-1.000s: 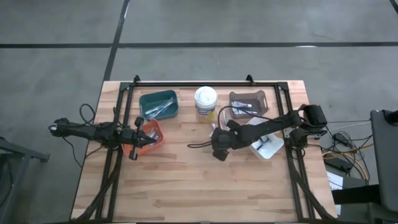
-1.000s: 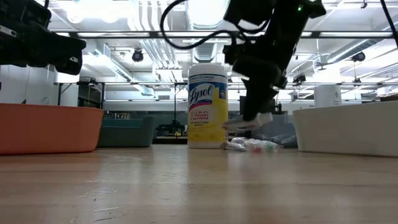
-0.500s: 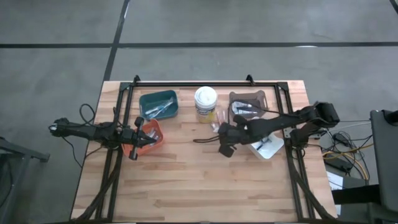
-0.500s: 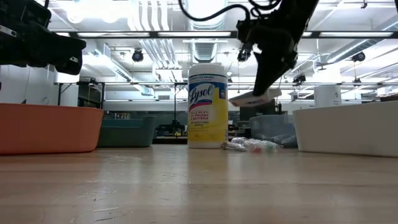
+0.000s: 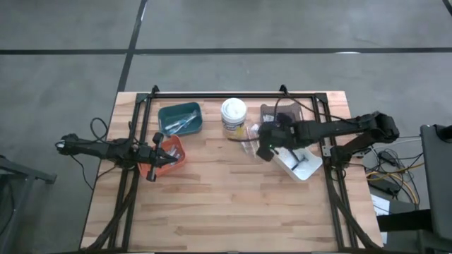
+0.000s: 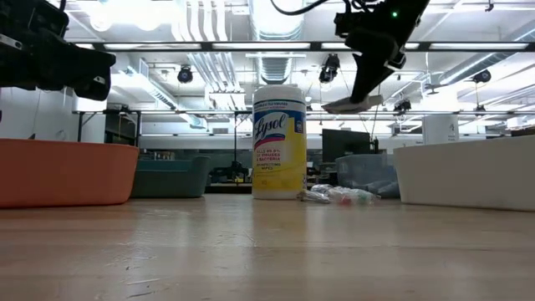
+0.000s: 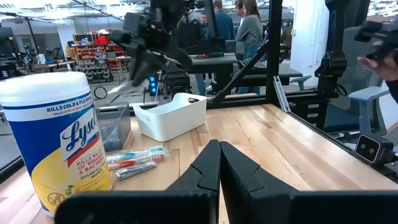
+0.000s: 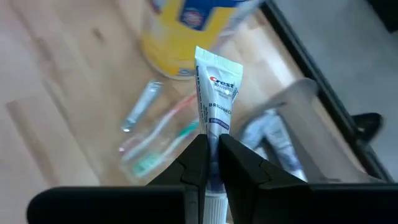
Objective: Pick & Place Travel size toiletries
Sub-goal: Put the toothpaste into the black bin, then put the orange toothbrush into the blue bin
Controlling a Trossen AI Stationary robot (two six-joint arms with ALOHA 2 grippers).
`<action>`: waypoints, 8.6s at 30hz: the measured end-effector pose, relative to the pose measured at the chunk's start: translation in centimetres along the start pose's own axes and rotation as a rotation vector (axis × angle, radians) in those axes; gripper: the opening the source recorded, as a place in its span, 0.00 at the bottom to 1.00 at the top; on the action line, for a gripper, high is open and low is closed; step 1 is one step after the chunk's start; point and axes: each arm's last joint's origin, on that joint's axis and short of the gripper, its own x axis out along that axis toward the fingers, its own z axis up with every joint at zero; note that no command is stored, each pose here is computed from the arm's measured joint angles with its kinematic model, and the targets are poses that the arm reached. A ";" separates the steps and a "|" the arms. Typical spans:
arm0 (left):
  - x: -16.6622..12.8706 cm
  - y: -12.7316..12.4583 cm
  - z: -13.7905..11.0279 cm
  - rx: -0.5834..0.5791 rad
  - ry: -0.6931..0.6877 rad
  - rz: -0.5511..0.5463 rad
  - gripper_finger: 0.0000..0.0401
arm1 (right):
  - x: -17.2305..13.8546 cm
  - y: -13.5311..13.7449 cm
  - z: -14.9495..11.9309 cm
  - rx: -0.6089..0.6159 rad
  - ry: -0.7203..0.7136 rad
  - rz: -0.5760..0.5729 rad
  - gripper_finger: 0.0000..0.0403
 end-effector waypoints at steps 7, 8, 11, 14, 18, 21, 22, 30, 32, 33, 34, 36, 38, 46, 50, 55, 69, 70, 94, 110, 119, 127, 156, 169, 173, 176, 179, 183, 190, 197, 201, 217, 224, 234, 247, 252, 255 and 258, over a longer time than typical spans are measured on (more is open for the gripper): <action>0.0 0.0 0.0 0.000 0.000 0.000 0.02 | -0.6 -3.2 0.1 0.027 0.030 -0.052 0.09; 0.0 0.0 0.0 0.000 0.000 0.000 0.02 | -0.6 -3.6 0.1 0.035 0.033 -0.059 0.09; 0.0 0.0 0.0 0.000 0.000 0.000 0.02 | -0.7 -4.6 0.0 0.058 0.048 -0.080 0.09; 0.0 0.0 0.0 0.000 0.000 0.000 0.02 | -0.9 -5.7 -0.1 0.074 0.063 -0.100 0.09; 0.0 0.0 0.0 0.000 0.000 0.000 0.02 | -0.9 -6.7 -0.2 0.091 0.090 -0.126 0.09; 0.0 0.0 0.0 0.000 0.000 0.000 0.02 | -0.7 -7.5 -0.5 0.097 0.129 -0.150 0.09; 0.0 0.0 0.0 0.000 0.000 0.000 0.02 | -0.7 -7.7 -0.6 0.099 0.142 -0.157 0.09; 0.0 0.0 0.0 0.000 0.000 0.000 0.02 | 0.9 -8.7 -1.7 0.121 0.211 -0.196 0.09; 0.0 0.0 0.0 0.000 0.000 0.000 0.02 | 1.2 -8.9 -2.0 0.127 0.226 -0.205 0.09; 0.0 0.0 0.0 0.000 0.000 0.000 0.02 | 1.4 -9.0 -2.1 0.130 0.230 -0.208 0.09; 0.0 0.0 0.0 0.000 0.000 0.000 0.02 | 1.4 -9.1 -2.2 0.132 0.233 -0.210 0.09; 0.0 0.0 0.0 0.000 0.000 0.000 0.02 | 1.5 -9.2 -2.3 0.134 0.236 -0.213 0.09; 0.0 0.0 0.0 0.000 0.000 0.000 0.02 | 1.5 -9.2 -2.3 0.134 0.238 -0.215 0.09; 0.0 0.0 0.0 0.000 0.000 0.000 0.02 | 2.6 -9.2 -2.7 0.138 0.181 -0.304 0.09; 0.0 0.0 0.0 0.000 0.000 0.000 0.02 | 3.6 -9.0 -3.2 0.152 0.157 -0.310 0.09; 0.0 0.0 0.0 0.000 0.000 0.000 0.02 | 4.8 -8.8 -3.7 0.119 0.128 -0.301 0.09; 0.0 0.0 0.0 0.000 0.000 0.000 0.02 | 5.3 -9.9 -2.9 0.052 0.040 -0.453 0.22; 0.0 0.0 0.0 0.000 0.000 0.000 0.02 | 5.3 -9.9 -2.8 0.055 0.035 -0.456 0.24; 0.0 0.0 0.0 0.000 0.000 0.000 0.02 | 5.6 -9.1 -2.3 -0.346 0.056 -0.180 0.35; 0.0 0.0 0.0 0.000 0.000 0.000 0.02 | 5.4 -7.6 -0.9 -0.309 -0.145 0.281 0.34; 0.0 0.0 0.0 0.000 0.000 0.000 0.02 | 5.8 -5.7 -1.1 -0.079 -0.082 0.338 0.34; 0.0 0.0 0.0 0.000 0.000 0.000 0.02 | 6.9 -3.2 -1.4 -0.062 -0.031 0.376 0.34; 0.0 0.0 0.0 0.000 0.000 0.000 0.02 | 14.5 3.5 -1.8 -0.084 0.184 0.057 0.34; 0.0 0.0 0.0 0.000 0.000 0.000 0.02 | 15.1 4.0 -1.9 -0.043 0.245 0.091 0.22; 0.0 0.0 0.0 0.000 0.000 0.000 0.02 | 14.6 3.9 -1.9 -0.039 0.261 0.114 0.10; 0.0 0.0 0.0 0.000 0.000 0.000 0.02 | 14.5 3.8 -1.9 -0.040 0.281 0.135 0.05; 0.0 0.0 0.0 0.000 0.000 0.000 0.02 | 14.3 3.8 -1.9 -0.038 0.292 0.166 0.05; 0.0 0.0 0.0 0.000 0.000 0.000 0.02 | 13.9 3.6 -1.7 -0.029 0.305 0.210 0.05; 0.0 0.0 0.0 0.000 0.000 0.000 0.02 | 12.0 2.8 -1.0 -0.013 0.267 0.234 0.04; 0.0 0.0 0.0 0.000 0.000 0.000 0.02 | 9.1 1.9 0.2 -0.026 0.183 0.347 0.04; 0.0 0.0 0.0 0.000 0.000 0.000 0.02 | 7.6 1.7 0.9 -0.076 0.116 0.480 0.04; 0.0 0.0 0.0 -0.002 0.000 0.000 0.02 | 6.5 2.1 3.0 -0.256 -0.165 0.633 0.04; 0.0 0.0 0.0 -0.034 0.000 0.000 0.02 | 6.7 2.3 3.3 -0.245 -0.199 0.637 0.04; 0.0 0.0 0.3 -0.030 -0.035 0.003 0.02 | 6.3 2.6 4.2 -0.229 -0.300 0.675 0.04; -0.1 0.1 1.7 -0.044 -0.172 0.008 0.02 | 6.3 2.7 4.2 -0.234 -0.315 0.678 0.04; -0.1 0.2 1.7 -0.034 -0.176 0.036 0.02 | 6.2 2.7 4.5 -0.258 -0.357 0.675 0.04; 0.0 0.4 1.6 -0.048 -0.158 0.099 0.02 | 6.1 2.7 4.7 -0.285 -0.392 0.671 0.04; 0.1 0.5 1.5 -0.044 -0.146 0.149 0.08 | 6.0 2.7 4.9 -0.304 -0.429 0.666 0.04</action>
